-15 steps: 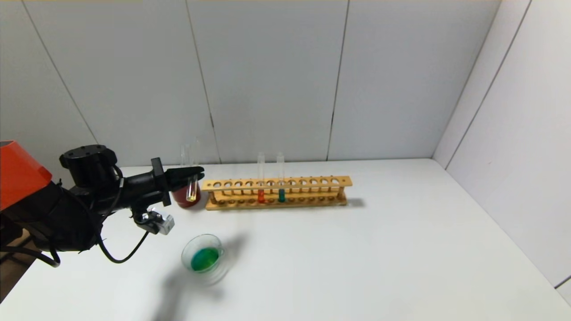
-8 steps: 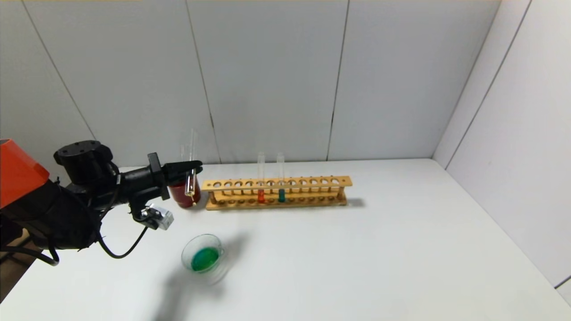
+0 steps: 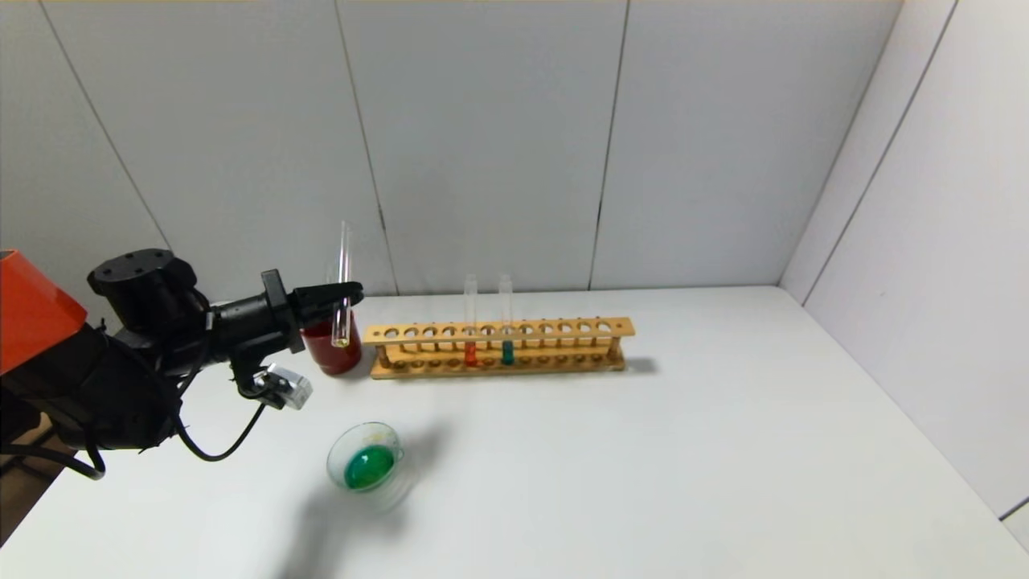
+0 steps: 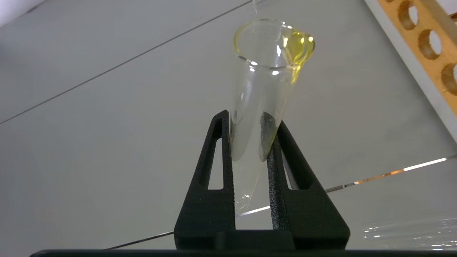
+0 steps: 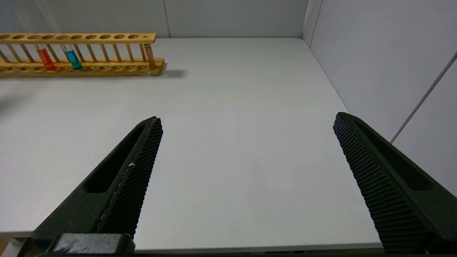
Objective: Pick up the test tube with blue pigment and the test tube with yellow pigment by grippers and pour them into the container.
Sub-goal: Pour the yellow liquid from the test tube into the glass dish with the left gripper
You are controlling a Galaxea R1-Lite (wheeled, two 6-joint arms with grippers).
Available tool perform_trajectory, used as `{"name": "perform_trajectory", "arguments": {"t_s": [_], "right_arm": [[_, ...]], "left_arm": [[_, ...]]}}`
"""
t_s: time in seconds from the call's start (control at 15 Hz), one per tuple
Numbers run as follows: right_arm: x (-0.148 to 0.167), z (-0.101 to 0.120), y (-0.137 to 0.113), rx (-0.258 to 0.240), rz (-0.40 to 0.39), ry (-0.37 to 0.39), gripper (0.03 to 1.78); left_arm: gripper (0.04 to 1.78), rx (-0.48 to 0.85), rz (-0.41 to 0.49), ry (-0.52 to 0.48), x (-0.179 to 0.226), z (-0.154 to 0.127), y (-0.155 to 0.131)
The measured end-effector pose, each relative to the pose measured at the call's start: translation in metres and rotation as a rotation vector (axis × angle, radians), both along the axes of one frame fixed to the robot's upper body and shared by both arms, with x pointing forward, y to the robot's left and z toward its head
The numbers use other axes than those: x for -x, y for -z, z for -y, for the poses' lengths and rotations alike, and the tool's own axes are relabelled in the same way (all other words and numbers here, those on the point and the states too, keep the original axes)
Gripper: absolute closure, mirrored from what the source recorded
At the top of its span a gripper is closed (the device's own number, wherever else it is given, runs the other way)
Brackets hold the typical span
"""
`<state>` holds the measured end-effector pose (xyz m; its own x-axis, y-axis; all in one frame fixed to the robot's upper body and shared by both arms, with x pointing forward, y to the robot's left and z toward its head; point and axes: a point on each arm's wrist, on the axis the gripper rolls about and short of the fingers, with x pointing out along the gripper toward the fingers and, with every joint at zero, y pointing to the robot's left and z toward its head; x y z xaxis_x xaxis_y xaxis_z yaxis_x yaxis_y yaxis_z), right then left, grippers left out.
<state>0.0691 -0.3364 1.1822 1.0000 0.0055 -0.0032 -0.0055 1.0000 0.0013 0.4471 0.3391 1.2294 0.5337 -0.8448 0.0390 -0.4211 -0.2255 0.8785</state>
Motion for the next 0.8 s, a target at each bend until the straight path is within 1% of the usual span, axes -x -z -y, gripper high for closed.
{"name": "perform_trajectory", "arguments": {"t_s": [0.13,0.2,0.6,0.8], "right_arm": [[0.0000,0.0000,0.0000,0.001,0.000,0.000,0.06],[0.0000,0.0000,0.0000,0.001,0.000,0.000,0.06],[0.0000,0.0000,0.0000,0.000,0.000,0.000,0.06],[0.0000,0.0000,0.0000,0.000,0.000,0.000,0.06]], "left_arm": [[1.51,-0.002,0.072,-0.029,0.0003,-0.0015,-0.0070],[1.51,-0.003,0.089,-0.035,0.0008,-0.0024,-0.0084],[1.51,-0.004,0.085,-0.036,0.0023,-0.0029,-0.0068],[1.51,0.004,0.050,-0.062,0.0069,-0.0029,-0.0004]]}}
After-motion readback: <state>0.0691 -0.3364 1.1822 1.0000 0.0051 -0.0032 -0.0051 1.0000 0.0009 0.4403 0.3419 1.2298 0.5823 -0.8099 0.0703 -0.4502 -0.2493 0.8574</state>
